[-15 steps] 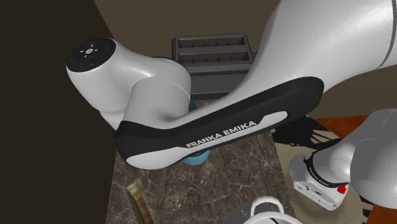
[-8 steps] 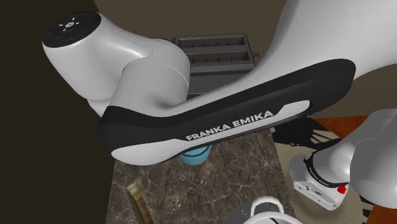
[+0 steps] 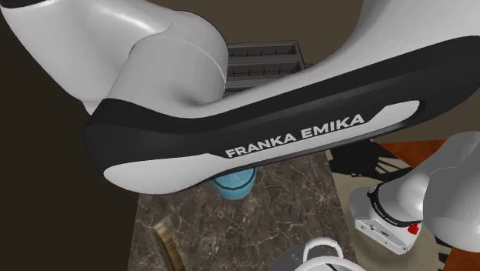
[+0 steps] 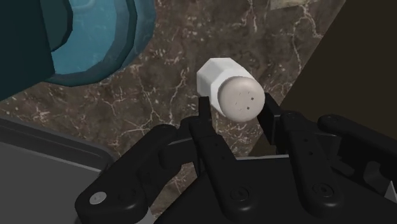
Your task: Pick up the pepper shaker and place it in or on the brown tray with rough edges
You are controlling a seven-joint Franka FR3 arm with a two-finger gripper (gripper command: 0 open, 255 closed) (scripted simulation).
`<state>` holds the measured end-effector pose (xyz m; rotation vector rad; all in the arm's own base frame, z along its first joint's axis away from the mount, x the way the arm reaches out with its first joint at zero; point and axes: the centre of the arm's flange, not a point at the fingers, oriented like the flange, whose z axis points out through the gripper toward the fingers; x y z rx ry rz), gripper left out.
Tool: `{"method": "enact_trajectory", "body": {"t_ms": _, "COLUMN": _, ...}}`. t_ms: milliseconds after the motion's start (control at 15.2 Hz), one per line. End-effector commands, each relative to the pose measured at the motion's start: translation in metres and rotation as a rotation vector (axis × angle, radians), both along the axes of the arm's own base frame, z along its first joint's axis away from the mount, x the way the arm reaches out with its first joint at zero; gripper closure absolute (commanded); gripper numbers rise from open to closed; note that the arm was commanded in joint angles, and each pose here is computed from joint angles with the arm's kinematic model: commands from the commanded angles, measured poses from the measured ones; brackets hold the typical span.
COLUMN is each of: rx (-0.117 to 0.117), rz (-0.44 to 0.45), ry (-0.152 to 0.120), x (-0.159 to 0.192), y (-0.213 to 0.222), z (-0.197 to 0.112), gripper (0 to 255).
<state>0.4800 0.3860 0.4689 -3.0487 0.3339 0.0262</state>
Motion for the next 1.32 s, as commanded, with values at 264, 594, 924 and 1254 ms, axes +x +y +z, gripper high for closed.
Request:
{"method": "enact_trajectory", "body": {"t_ms": 264, "rx": 0.000, "rz": 0.000, "ry": 0.000, "x": -0.017, "y": 0.019, "z": 0.022, "gripper": 255}}
{"method": "enact_trajectory", "body": {"t_ms": 594, "rx": 0.000, "rz": 0.000, "ry": 0.000, "x": -0.058, "y": 0.069, "z": 0.036, "gripper": 255}}
{"method": "enact_trajectory", "body": {"t_ms": 924, "rx": 0.000, "rz": 0.000, "ry": 0.000, "x": -0.100, "y": 0.118, "z": 0.050, "gripper": 255}}
{"method": "enact_trajectory", "body": {"t_ms": 1254, "rx": 0.000, "rz": 0.000, "ry": 0.000, "x": -0.114, "y": 0.135, "z": 0.033, "gripper": 255}}
